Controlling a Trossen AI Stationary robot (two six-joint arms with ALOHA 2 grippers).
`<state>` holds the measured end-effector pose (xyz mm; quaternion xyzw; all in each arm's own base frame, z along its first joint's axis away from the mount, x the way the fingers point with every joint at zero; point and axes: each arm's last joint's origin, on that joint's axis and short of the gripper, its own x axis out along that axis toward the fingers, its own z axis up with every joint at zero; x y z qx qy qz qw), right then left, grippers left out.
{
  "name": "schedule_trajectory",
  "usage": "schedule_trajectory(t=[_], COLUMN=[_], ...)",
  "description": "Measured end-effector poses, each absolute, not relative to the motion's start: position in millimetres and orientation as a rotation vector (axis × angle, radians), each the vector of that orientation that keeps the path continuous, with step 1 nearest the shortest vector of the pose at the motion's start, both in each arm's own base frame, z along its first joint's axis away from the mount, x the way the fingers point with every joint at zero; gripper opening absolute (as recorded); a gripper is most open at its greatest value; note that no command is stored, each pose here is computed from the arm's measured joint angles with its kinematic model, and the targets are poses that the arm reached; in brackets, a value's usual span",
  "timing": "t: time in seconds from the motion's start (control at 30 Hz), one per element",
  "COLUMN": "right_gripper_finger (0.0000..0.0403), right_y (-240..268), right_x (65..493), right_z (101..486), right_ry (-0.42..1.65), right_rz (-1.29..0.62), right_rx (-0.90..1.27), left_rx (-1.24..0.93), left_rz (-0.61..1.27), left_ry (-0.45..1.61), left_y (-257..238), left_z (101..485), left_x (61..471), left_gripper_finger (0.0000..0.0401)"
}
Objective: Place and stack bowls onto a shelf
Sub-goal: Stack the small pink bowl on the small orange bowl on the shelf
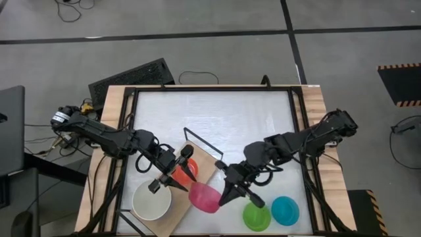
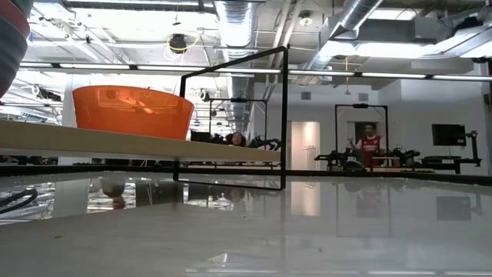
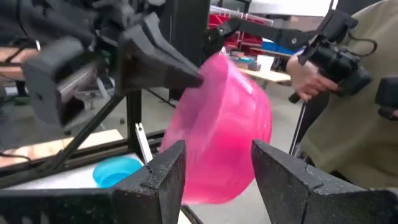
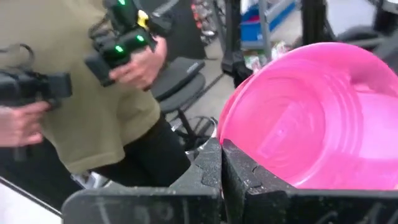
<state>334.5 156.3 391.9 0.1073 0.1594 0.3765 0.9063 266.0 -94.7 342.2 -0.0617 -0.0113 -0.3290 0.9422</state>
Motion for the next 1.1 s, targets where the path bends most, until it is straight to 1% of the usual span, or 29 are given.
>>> schedule_trajectory(t=[0.17, 0.37, 0.43, 0.7, 0.77, 0.87, 0.9, 1.0, 1.1], right_gripper_finger=[0.0018, 0.0018, 0.0018, 0.0018, 0.0018, 0.0018, 0.0018, 0.0019, 0.0041], right_y=[154.8, 151.9, 150.3, 147.3, 147.5, 147.1, 146.9, 145.4, 143.9], right_x=[347.1, 350.5, 351.1, 350.3, 350.1, 350.2, 350.1, 350.8, 351.4], right_z=[377.9, 376.3, 376.3, 377.6, 377.2, 376.9, 377.0, 377.0, 377.5], right_ry=[0.379, 0.389, 0.388, 0.39, 0.395, 0.398, 0.398, 0.398, 0.393], right_rz=[0.83, 0.87, 0.867, 0.871, 0.871, 0.87, 0.87, 0.866, 0.859], right_rx=[0.248, 0.265, 0.266, 0.265, 0.265, 0.265, 0.265, 0.267, 0.27], left_rx=[-0.161, -0.171, -0.17, -0.163, -0.159, -0.141, -0.126, -0.081, -0.069], left_rz=[-0.682, -0.758, -0.776, -0.788, -0.789, -0.794, -0.799, -0.809, -0.809], left_ry=[0.01, 0.039, 0.042, 0.075, 0.082, 0.076, 0.069, 0.042, 0.04], left_y=[-95.3, -97.8, -98.7, -100.3, -100.6, -101.0, -101.2, -104.3, -105.9], left_z=[337.3, 332.1, 331.0, 322.2, 320.9, 320.0, 320.2, 321.0, 320.6], left_x=[269.9, 273.0, 274.0, 280.2, 280.9, 281.6, 281.5, 280.4, 279.9], left_gripper_finger=[0.0167, 0.0166, 0.0158, 0.0094, 0.007, 0.0022, 0.0013, 0.0005, 0.0002])
